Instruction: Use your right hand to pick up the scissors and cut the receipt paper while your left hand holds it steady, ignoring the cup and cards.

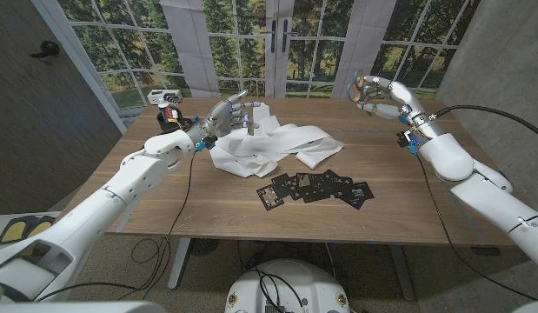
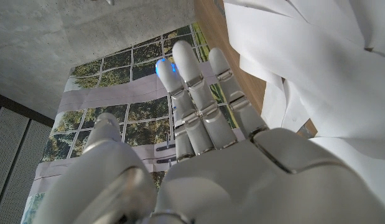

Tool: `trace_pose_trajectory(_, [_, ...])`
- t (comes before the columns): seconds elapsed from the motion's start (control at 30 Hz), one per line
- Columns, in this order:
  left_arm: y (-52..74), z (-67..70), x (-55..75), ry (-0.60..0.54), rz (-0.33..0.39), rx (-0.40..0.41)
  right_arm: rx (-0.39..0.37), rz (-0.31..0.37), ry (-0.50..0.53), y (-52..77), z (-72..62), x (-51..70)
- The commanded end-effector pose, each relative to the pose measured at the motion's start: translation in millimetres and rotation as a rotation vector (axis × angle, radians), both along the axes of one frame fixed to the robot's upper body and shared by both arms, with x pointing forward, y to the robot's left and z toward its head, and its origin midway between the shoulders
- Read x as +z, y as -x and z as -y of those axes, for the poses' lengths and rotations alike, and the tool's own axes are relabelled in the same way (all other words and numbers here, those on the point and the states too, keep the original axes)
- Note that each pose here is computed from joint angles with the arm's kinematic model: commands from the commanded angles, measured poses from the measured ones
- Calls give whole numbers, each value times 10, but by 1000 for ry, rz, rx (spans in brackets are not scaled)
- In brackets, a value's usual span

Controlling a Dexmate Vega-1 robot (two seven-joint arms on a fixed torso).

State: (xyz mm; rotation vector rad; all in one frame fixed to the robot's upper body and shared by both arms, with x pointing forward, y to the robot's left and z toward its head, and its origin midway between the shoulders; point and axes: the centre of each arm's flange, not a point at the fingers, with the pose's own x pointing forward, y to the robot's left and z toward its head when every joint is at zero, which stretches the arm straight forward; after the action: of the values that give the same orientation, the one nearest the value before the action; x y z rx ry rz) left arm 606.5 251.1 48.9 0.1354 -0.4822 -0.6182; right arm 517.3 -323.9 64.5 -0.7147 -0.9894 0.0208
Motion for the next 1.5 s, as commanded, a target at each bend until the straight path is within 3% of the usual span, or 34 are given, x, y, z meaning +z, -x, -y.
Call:
trace_pose_trajectory(0.03, [-19, 29, 13, -34, -25, -35, -5, 2, 2, 27, 9, -6])
trace_pose_trajectory(0.67, [-19, 51, 75, -101, -48, -92, 1, 24, 2, 38, -7, -1])
trace_pose_trajectory(1.1, [-90, 142, 67, -94, -127, -264, -19, 59, 16, 72, -44, -10])
trace_pose_trajectory(1.5, [-82, 142, 118, -131, -141, -316, -52, 100, 65, 98, -122, -24])
